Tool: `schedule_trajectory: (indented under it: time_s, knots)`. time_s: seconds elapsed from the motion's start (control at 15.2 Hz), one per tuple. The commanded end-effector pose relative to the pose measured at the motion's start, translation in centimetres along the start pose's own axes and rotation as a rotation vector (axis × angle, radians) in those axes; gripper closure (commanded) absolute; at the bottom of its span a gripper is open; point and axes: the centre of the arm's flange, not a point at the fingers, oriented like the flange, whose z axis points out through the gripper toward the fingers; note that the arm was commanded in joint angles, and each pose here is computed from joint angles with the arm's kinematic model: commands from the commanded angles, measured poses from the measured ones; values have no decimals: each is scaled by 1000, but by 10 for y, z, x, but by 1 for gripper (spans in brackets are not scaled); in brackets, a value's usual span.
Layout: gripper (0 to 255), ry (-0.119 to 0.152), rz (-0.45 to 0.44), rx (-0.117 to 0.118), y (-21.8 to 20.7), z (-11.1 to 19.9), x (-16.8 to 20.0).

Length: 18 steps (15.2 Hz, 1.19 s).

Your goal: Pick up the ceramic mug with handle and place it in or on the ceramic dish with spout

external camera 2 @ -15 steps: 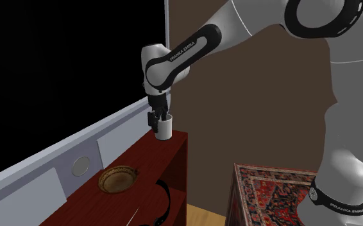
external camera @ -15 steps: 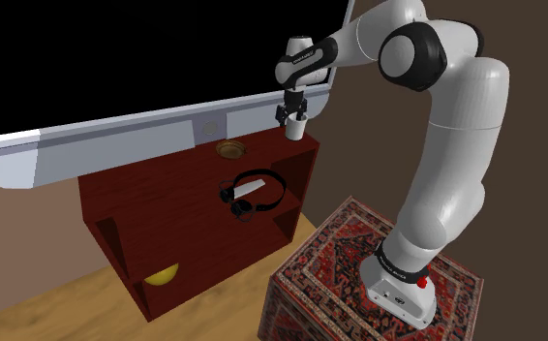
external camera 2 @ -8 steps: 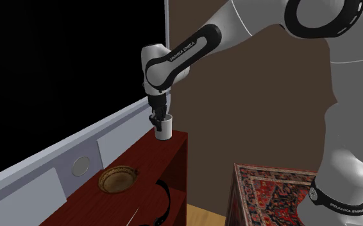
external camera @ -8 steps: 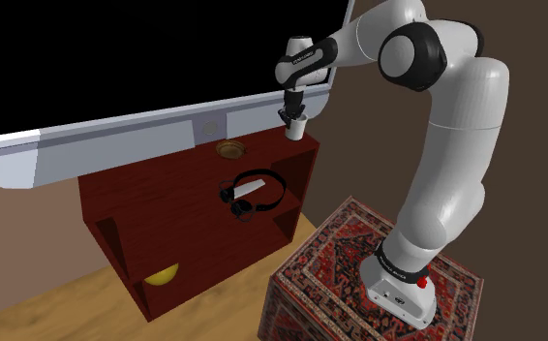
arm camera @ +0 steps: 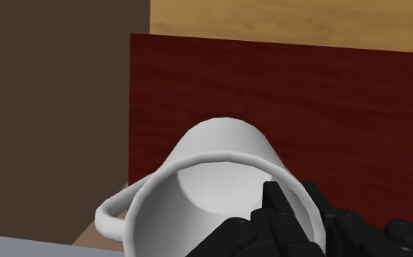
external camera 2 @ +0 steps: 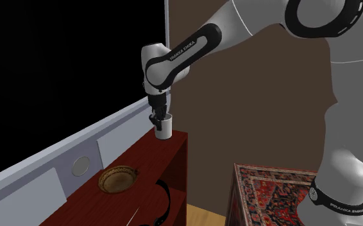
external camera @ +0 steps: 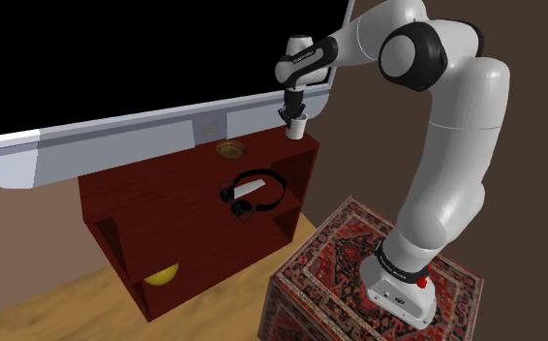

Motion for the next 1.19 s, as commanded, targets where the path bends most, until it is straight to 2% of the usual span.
schedule_trajectory:
  time_s: [0.0,1.12]
  knots:
    - [255,0,0,0,0,-8,0]
    - [255,0,0,0,7,-98,-1]
